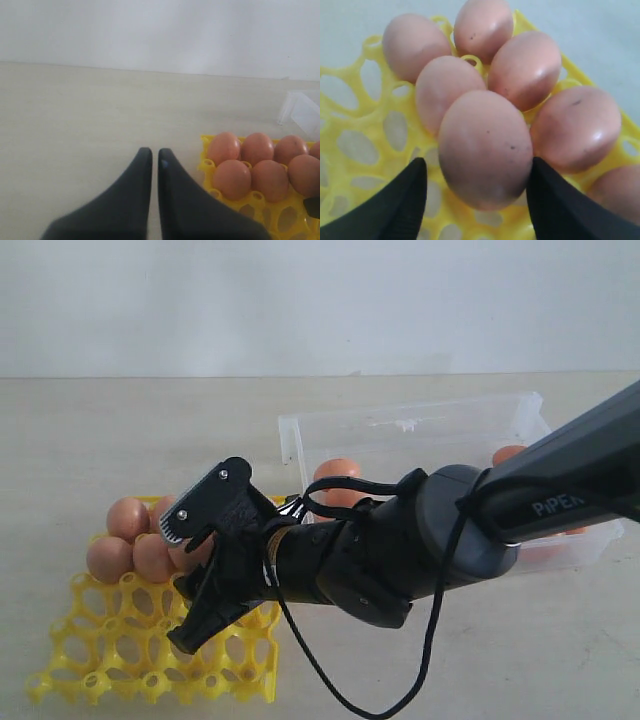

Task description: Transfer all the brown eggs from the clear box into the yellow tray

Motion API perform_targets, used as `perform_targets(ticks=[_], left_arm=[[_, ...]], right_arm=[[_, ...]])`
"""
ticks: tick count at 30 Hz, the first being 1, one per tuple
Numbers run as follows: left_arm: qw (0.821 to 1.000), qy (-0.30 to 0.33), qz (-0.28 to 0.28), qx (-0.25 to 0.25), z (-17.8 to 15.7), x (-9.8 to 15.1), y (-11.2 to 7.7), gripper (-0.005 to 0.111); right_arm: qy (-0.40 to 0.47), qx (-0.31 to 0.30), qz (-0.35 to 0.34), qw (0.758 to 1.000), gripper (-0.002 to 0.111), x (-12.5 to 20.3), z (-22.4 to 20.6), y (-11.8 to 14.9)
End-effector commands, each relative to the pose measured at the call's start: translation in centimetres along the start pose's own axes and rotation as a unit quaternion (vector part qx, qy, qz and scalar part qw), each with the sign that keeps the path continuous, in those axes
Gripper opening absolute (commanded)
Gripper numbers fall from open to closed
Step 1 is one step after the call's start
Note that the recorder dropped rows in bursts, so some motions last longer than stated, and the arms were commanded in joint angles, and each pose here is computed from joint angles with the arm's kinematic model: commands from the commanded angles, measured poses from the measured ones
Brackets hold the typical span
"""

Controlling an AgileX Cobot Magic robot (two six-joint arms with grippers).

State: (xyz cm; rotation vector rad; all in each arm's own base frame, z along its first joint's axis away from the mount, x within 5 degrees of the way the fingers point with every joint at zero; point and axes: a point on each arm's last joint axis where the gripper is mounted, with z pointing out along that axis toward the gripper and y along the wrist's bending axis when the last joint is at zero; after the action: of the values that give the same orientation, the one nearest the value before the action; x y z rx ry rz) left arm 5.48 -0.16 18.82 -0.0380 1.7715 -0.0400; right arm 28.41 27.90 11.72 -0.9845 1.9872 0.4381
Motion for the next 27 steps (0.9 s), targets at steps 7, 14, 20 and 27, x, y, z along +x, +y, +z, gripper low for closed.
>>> perform_targets(ticks=[7,14,20,27], left_arm=[[1.0,-0.003,0.003,0.002,0.0,0.1,0.0,0.004],[1.0,-0.003,0.003,0.002,0.0,0.1,0.0,0.004],[1.0,-0.003,0.003,0.002,0.0,0.1,0.0,0.004],[1.0,-0.003,0.003,0.002,0.0,0.1,0.0,0.004]], right_arm=[[-0.038,0.012,-0.077,0.996,0.05,-2.8,-2.0,-0.1],[-0.078,0.029,-0.077,0.994,0.05,-4.4,-3.1,-0.4],[-0.187,0.211,0.102,0.954,0.044,-10.5,-10.7,-6.5],[-0.052,0.087,0.232,0.968,0.037,-8.3,-12.1,-16.2]])
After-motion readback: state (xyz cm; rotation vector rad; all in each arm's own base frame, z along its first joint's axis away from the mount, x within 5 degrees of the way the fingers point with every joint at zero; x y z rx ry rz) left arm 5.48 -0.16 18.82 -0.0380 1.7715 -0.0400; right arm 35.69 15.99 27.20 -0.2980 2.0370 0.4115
